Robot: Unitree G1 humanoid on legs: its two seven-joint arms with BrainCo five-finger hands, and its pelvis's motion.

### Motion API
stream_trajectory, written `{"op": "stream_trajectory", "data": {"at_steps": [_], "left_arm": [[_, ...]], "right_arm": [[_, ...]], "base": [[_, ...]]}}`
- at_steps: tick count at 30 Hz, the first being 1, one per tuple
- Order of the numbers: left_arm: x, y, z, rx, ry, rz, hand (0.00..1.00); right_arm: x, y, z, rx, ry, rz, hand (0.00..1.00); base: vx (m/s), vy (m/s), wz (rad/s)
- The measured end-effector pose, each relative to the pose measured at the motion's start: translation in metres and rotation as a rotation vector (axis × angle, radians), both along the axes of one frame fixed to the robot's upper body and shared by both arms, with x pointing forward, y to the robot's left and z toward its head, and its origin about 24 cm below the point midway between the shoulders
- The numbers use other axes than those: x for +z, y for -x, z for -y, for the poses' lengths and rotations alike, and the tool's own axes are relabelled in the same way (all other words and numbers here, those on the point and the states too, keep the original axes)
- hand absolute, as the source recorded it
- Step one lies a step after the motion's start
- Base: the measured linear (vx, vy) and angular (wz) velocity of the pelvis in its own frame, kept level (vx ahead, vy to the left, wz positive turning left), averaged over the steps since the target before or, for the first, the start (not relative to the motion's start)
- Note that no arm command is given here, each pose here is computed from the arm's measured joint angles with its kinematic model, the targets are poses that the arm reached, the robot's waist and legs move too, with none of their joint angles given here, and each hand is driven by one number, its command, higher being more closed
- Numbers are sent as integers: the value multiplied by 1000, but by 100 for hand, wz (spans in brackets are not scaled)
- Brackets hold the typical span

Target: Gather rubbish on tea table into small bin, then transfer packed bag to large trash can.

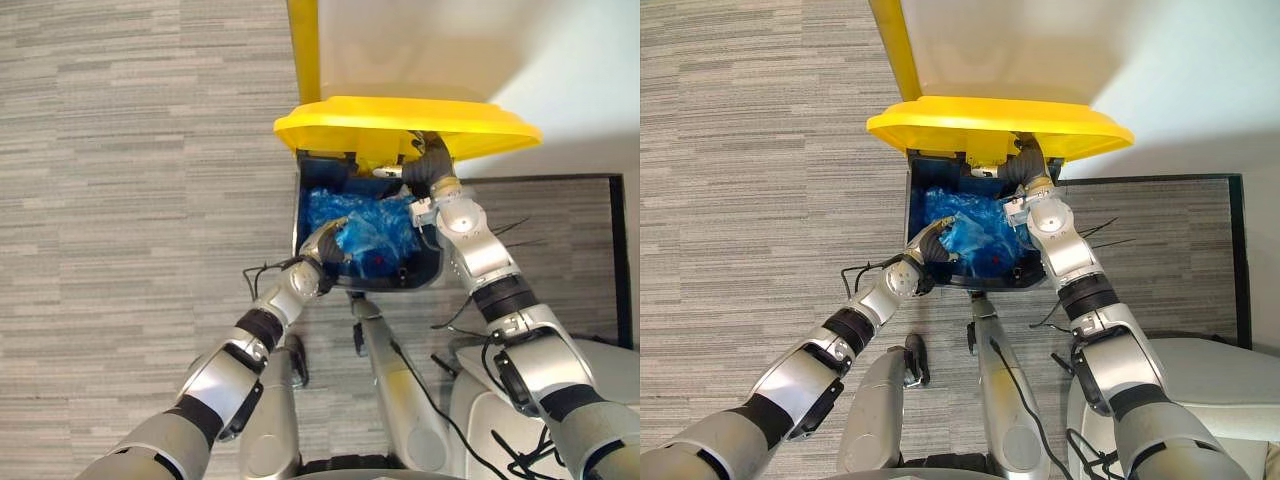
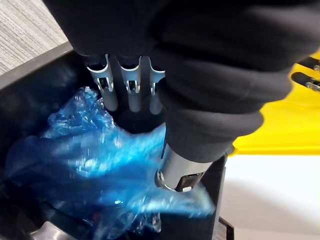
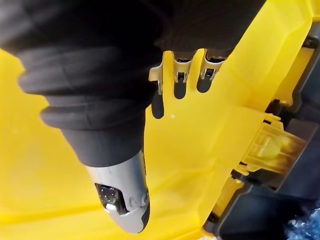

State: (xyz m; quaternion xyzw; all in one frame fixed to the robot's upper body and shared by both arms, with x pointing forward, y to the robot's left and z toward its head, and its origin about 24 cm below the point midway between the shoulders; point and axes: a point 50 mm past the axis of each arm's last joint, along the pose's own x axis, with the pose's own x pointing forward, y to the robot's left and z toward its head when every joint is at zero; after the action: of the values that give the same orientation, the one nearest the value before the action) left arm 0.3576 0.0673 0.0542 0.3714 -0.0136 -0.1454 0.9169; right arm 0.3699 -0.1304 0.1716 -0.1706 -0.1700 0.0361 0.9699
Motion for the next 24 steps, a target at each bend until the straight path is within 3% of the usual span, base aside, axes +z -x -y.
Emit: {"op": "stream_trajectory", "data": {"at_steps": [4, 8, 11, 15, 20, 24], "left_arm": [[-24, 15, -21, 78, 35, -52, 0], [-69, 48, -74, 269, 104, -185, 0], [-110, 107, -138, 529, 193, -311, 0], [-140, 178, -177, 774, 303, -435, 0], [-149, 234, -188, 857, 372, -514, 0], [-157, 239, -168, 854, 477, -541, 0]], "right_arm": [[-45, 17, 17, -57, -13, -102, 0], [-104, 45, 35, -131, -23, -271, 0], [-152, 77, 37, -119, 10, -429, 0], [-204, 131, 67, -196, 37, -641, 0], [-246, 203, 102, -337, 68, -863, 0], [-259, 227, 109, -388, 51, -936, 0]], "base": [[-11, 6, 29], [-111, 79, -7], [-168, 59, -64], [-234, 4, -69], [-45, -167, -10], [-2, -195, -13]]}}
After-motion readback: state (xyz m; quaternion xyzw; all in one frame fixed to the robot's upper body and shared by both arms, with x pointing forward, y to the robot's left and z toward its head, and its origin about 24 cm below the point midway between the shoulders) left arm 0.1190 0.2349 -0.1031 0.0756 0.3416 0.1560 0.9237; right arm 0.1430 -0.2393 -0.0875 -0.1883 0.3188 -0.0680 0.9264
